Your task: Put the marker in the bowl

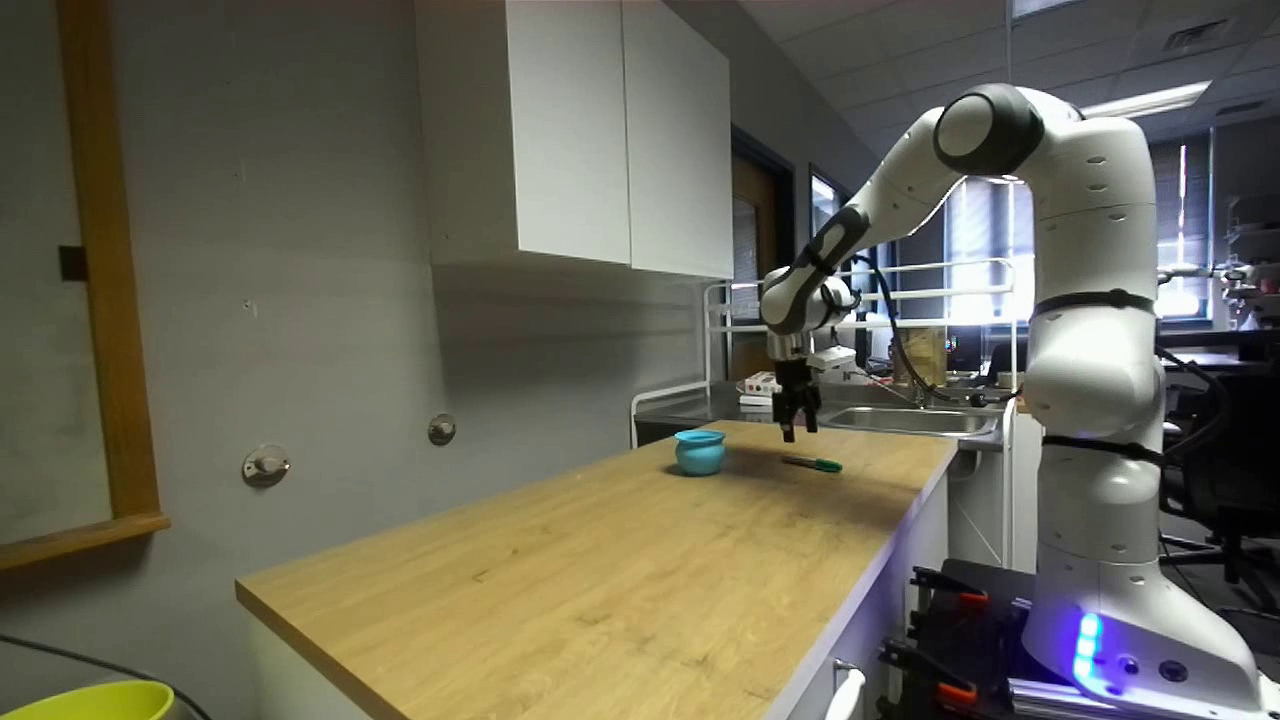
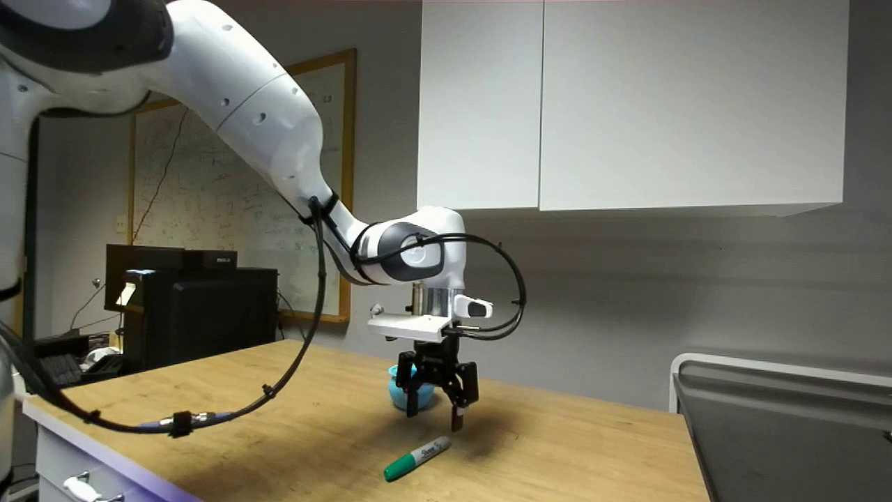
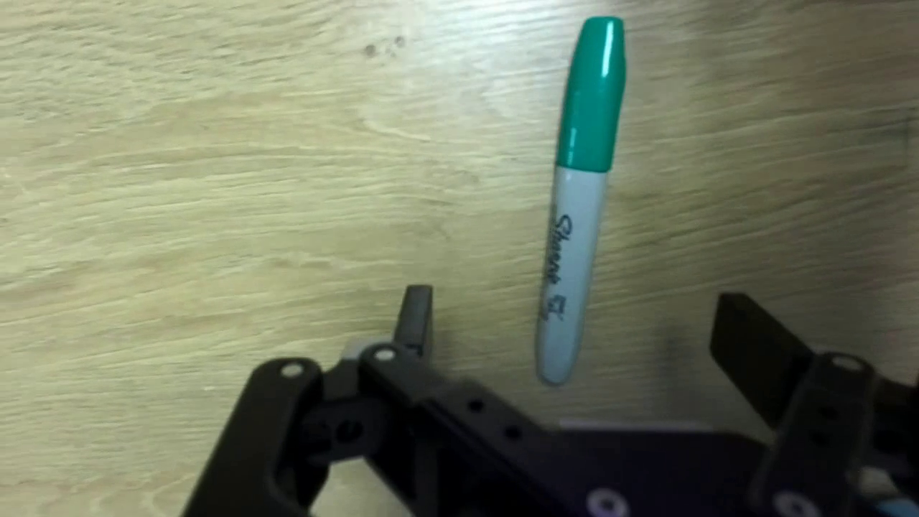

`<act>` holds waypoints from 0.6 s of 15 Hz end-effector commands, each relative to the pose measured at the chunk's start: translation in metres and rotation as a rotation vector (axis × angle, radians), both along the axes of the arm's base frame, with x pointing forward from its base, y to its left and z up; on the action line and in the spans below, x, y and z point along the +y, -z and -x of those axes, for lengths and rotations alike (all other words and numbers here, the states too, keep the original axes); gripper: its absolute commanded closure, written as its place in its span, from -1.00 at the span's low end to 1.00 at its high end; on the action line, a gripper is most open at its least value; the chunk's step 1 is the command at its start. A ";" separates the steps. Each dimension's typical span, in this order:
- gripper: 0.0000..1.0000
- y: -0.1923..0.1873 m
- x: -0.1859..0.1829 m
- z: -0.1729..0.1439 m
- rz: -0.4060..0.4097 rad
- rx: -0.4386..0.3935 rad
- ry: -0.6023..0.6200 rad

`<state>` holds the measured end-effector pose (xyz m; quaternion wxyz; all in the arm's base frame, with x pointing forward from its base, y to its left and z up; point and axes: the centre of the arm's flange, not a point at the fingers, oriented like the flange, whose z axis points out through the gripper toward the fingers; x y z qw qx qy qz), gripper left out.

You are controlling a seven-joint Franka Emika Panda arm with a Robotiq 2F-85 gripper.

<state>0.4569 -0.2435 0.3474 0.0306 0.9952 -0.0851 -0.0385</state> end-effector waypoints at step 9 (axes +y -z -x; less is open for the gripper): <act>-1.00 0.040 0.010 -0.008 -0.143 0.008 -0.038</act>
